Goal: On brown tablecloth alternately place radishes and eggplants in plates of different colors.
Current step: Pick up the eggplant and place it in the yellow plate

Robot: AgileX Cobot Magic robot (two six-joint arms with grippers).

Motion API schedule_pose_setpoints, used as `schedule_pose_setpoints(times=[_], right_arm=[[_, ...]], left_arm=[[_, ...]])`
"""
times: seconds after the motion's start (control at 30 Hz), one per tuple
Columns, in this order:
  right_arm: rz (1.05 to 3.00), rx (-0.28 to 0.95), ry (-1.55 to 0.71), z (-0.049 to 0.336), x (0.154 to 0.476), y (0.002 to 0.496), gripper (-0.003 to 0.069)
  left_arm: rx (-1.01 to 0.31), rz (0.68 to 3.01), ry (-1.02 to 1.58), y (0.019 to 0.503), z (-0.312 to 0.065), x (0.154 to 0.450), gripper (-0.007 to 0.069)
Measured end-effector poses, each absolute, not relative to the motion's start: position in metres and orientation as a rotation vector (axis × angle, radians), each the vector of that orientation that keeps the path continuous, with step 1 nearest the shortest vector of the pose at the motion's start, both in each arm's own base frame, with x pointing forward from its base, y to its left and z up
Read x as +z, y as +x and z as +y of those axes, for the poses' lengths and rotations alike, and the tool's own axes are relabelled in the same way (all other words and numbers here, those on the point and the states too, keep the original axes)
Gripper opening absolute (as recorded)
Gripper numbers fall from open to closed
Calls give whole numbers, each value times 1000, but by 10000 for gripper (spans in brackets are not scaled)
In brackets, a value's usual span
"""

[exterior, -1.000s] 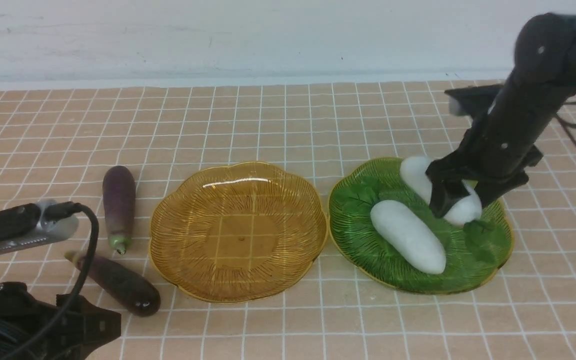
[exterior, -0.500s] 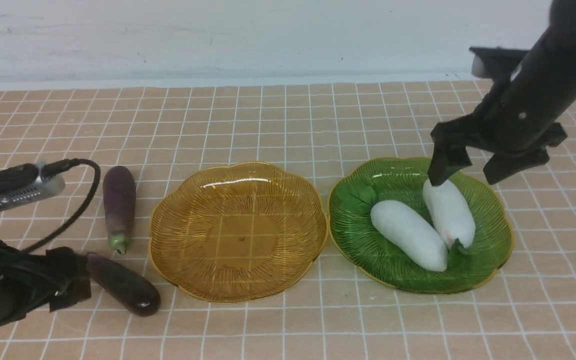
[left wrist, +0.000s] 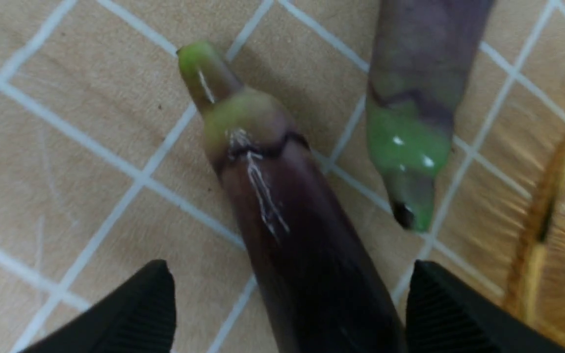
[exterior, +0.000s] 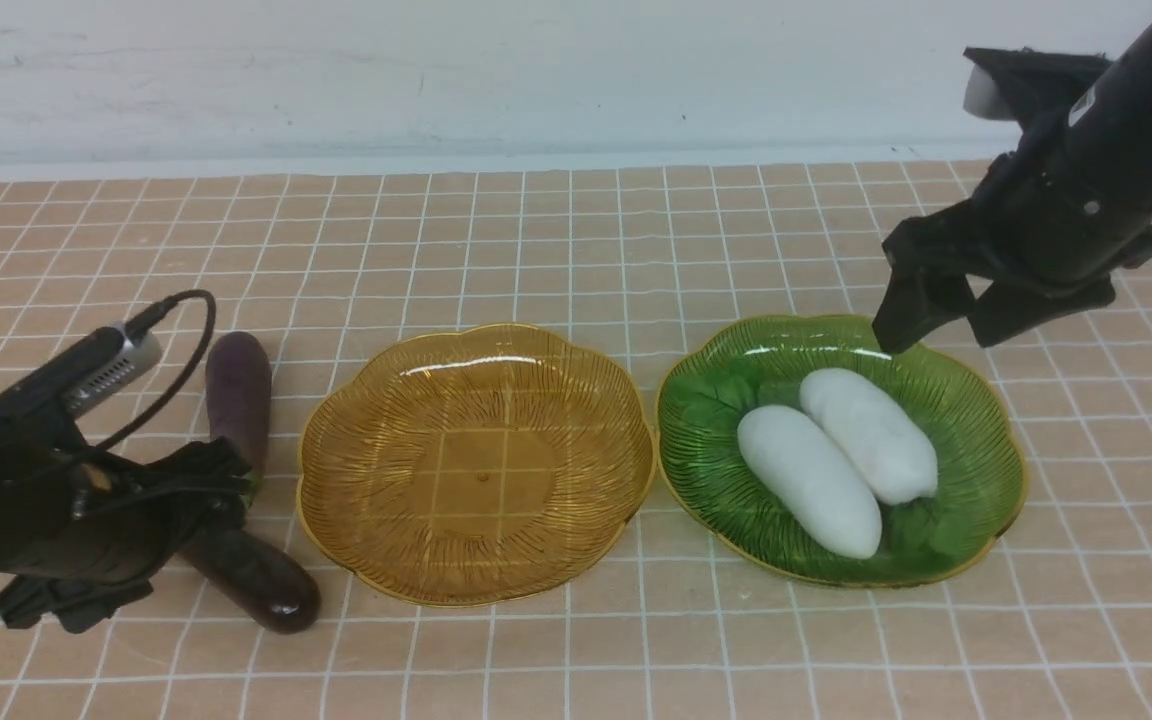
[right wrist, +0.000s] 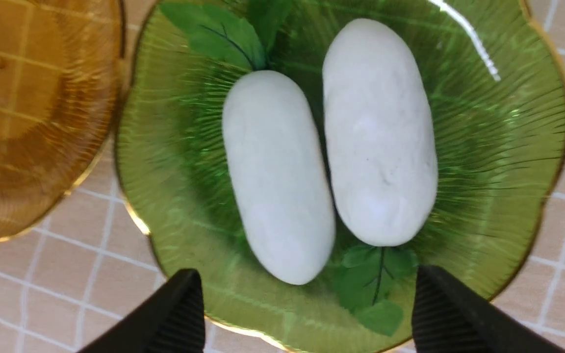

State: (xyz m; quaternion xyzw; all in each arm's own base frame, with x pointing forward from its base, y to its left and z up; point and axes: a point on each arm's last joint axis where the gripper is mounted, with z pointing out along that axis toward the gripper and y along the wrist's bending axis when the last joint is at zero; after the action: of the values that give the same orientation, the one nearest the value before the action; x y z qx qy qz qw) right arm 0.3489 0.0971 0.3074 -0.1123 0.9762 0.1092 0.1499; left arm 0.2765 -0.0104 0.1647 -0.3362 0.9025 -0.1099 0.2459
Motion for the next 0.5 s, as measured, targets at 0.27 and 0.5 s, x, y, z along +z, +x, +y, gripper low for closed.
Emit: schedule_pose_setpoints(times=[0.27,0.5], right_arm=[[2819,281,-334,96,302,352,515],[2820,279,-335,96,302,352,515]], left_arm=[[-277,2502,-922,286,-11,148,358],[-280,2553,-721,290,-17,206,235]])
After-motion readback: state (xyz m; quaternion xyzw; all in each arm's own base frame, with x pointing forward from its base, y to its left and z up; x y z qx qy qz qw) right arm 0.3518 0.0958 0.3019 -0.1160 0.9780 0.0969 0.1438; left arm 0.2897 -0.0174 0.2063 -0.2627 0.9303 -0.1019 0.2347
